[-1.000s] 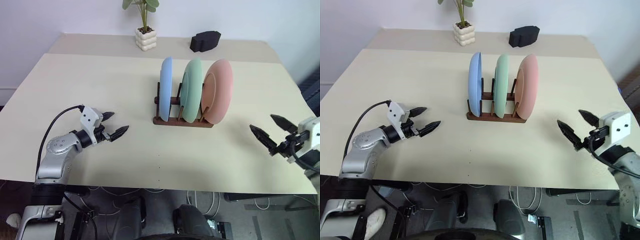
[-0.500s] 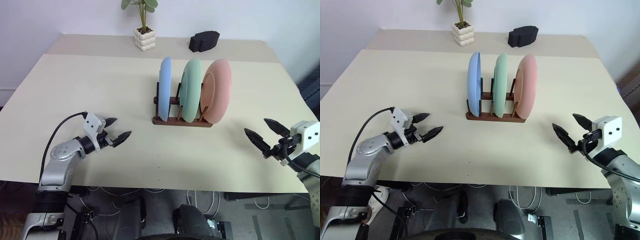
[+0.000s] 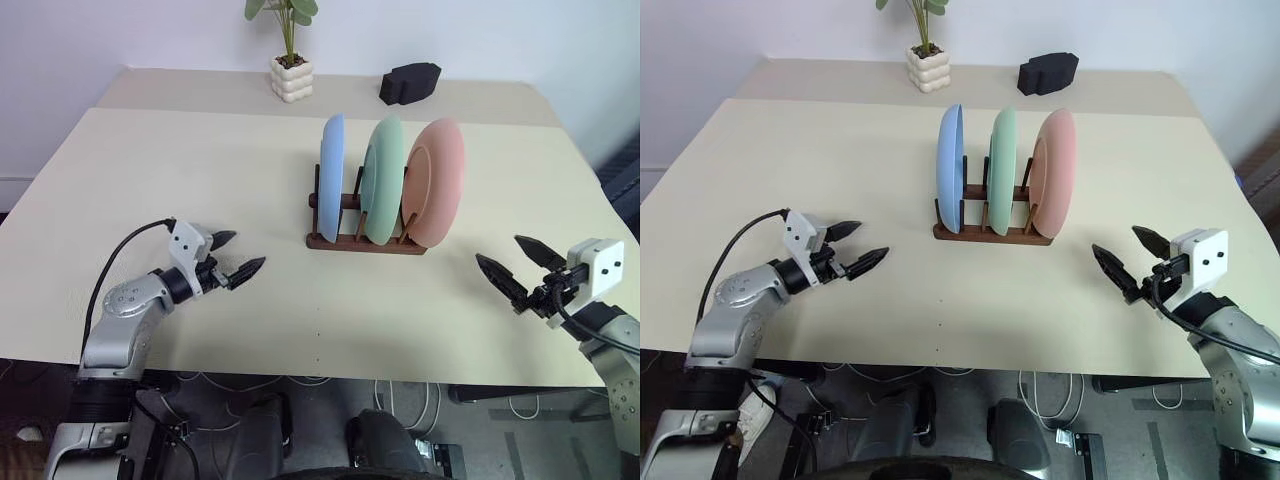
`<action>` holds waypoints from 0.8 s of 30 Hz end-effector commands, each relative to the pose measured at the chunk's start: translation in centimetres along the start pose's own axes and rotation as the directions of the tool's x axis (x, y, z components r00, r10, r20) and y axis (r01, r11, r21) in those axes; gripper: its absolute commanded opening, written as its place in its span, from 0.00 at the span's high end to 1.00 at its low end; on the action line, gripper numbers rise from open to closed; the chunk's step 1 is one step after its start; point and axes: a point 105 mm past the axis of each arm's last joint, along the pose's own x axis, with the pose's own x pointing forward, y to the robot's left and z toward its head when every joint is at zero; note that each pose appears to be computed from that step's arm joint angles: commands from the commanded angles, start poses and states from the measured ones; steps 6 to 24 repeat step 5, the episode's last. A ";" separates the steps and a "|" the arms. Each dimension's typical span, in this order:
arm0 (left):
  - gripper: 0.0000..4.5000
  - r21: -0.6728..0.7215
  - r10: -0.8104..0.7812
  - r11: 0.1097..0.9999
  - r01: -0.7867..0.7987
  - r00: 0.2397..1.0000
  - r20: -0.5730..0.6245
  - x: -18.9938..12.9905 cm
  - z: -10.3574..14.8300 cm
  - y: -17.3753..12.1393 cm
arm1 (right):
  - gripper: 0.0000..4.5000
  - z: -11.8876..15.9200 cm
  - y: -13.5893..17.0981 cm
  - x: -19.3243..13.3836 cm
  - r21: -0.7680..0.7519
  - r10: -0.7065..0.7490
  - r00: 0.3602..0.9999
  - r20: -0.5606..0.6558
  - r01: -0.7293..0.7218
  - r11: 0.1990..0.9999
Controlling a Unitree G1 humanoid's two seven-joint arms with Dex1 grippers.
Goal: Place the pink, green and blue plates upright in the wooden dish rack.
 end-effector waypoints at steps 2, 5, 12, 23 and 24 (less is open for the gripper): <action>0.00 0.025 -0.013 1.000 0.012 0.999 0.044 0.1 1.2 0.0 | 0.13 0.6 0.2 0.1 -0.018 0.002 0.999 0.038 -0.001 1.000; 0.00 0.028 -0.021 0.999 0.020 0.998 0.058 0.5 1.7 -0.3 | 0.13 0.9 -0.2 -0.2 -0.021 -0.001 0.999 0.043 0.002 1.000; 0.00 0.028 -0.021 0.999 0.020 0.998 0.058 0.5 1.7 -0.3 | 0.13 0.9 -0.2 -0.2 -0.021 -0.001 0.999 0.043 0.002 1.000; 0.00 0.028 -0.021 0.999 0.020 0.998 0.058 0.5 1.7 -0.3 | 0.13 0.9 -0.2 -0.2 -0.021 -0.001 0.999 0.043 0.002 1.000; 0.00 0.028 -0.021 0.999 0.020 0.998 0.058 0.5 1.7 -0.3 | 0.13 0.9 -0.2 -0.2 -0.021 -0.001 0.999 0.043 0.002 1.000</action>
